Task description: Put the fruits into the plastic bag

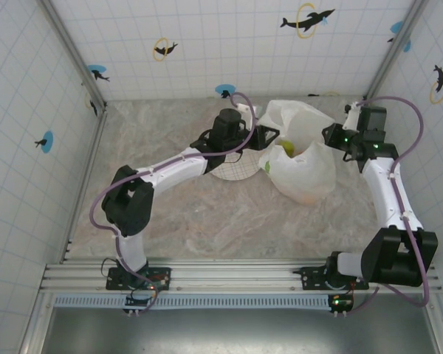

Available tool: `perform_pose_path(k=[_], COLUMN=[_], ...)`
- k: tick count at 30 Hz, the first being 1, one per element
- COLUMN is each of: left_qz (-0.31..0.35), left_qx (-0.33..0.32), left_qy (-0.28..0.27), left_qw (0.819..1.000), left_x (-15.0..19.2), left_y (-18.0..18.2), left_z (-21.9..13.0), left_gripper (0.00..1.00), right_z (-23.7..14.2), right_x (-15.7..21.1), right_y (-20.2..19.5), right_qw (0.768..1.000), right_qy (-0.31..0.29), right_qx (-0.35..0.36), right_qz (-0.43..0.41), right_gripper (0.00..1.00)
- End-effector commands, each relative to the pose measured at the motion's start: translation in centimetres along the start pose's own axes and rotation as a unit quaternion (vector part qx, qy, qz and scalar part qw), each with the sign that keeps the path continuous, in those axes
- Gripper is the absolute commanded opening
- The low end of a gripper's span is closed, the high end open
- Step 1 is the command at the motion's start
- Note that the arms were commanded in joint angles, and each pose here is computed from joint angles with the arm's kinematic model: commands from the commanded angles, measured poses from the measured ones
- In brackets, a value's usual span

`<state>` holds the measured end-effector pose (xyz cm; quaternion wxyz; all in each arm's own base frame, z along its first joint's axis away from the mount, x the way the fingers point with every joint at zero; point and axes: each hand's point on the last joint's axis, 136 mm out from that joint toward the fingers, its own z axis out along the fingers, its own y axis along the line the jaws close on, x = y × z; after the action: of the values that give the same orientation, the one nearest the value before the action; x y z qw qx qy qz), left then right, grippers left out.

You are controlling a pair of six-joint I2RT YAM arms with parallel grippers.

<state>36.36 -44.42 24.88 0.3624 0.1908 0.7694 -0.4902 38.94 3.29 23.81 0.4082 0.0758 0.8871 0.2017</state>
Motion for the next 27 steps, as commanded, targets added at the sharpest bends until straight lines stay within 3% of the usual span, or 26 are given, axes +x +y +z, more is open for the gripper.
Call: perform_pose_path(k=[1,3,6,9,14,19,22,27], left_qz=[0.02,0.026,0.029,0.035,0.053,0.074,0.08,0.067], left_qx=[0.02,0.017,-0.002,-0.025,-0.067,-0.143,-0.214,-0.347], left_qy=[-0.023,-0.029,-0.042,-0.057,-0.078,-0.108,-0.131,-0.165], left_qw=[0.999,0.999,0.999,0.997,0.993,0.981,0.965,0.921], left_x=[-1.8,-2.0,-2.2,-2.4,-2.3,-1.9,-1.2,0.4], left_y=[-2.0,-2.1,-1.7,-0.9,0.2,2.3,4.9,10.4], left_z=[-2.0,-3.1,-5.0,-7.1,-10.7,-15.1,-18.1,-23.8], left_gripper=[0.5,0.63,0.81,0.9,0.97,0.98,0.98,0.98], right_z=[-1.7,-2.7,-4.2,-6.0,-8.8,-11.0,-11.7,-12.5], right_x=[-2.5,-3.5,-4.9,-6.2,-7.7,-7.9,-7.4,-5.8], right_y=[1.6,2.0,2.7,3.5,4.2,2.4,0.2,-4.3], right_qw=[0.999,0.998,0.997,0.995,0.99,0.986,0.98,0.962], right_qy=[-0.037,-0.05,-0.069,-0.091,-0.128,-0.158,-0.18,-0.21], right_qx=[-0.025,-0.028,-0.03,-0.035,-0.032,0.019,0.069,0.174], right_qz=[-0.016,-0.02,-0.026,-0.032,-0.043,-0.046,-0.036,-0.015], right_gripper=[0.39,0.48,0.7,0.81,0.91,0.99,1.0,1.0])
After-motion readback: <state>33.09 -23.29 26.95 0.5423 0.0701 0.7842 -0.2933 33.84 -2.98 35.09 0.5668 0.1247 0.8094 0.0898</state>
